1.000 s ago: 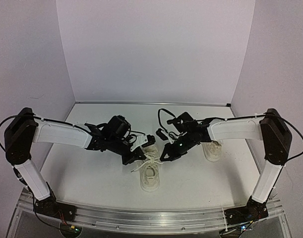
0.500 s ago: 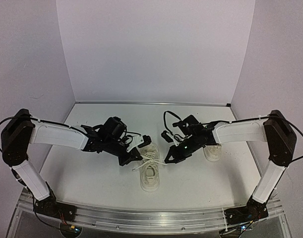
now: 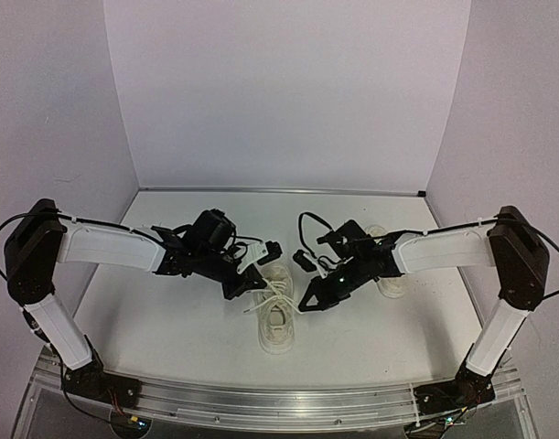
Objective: Tie the shoes
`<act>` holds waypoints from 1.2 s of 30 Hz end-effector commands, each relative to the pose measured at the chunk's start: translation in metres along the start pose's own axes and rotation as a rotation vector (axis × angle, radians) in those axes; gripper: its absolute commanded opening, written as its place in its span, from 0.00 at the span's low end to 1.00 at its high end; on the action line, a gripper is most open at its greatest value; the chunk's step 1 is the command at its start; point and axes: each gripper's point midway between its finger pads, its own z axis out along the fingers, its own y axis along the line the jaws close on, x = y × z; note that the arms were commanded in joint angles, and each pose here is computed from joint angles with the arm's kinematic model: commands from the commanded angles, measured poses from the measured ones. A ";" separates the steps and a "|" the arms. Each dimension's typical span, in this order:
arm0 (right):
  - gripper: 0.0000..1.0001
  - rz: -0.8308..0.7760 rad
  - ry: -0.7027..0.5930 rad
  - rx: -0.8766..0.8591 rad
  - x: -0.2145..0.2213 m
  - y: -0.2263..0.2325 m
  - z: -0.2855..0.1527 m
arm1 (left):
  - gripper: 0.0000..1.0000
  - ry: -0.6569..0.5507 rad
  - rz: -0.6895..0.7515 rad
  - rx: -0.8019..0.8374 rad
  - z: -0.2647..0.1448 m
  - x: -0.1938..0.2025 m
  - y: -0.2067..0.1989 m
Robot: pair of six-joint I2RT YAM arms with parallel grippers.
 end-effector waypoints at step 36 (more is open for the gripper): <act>0.00 -0.031 -0.105 -0.157 -0.119 0.044 0.026 | 0.01 -0.050 0.207 0.050 0.020 -0.052 -0.054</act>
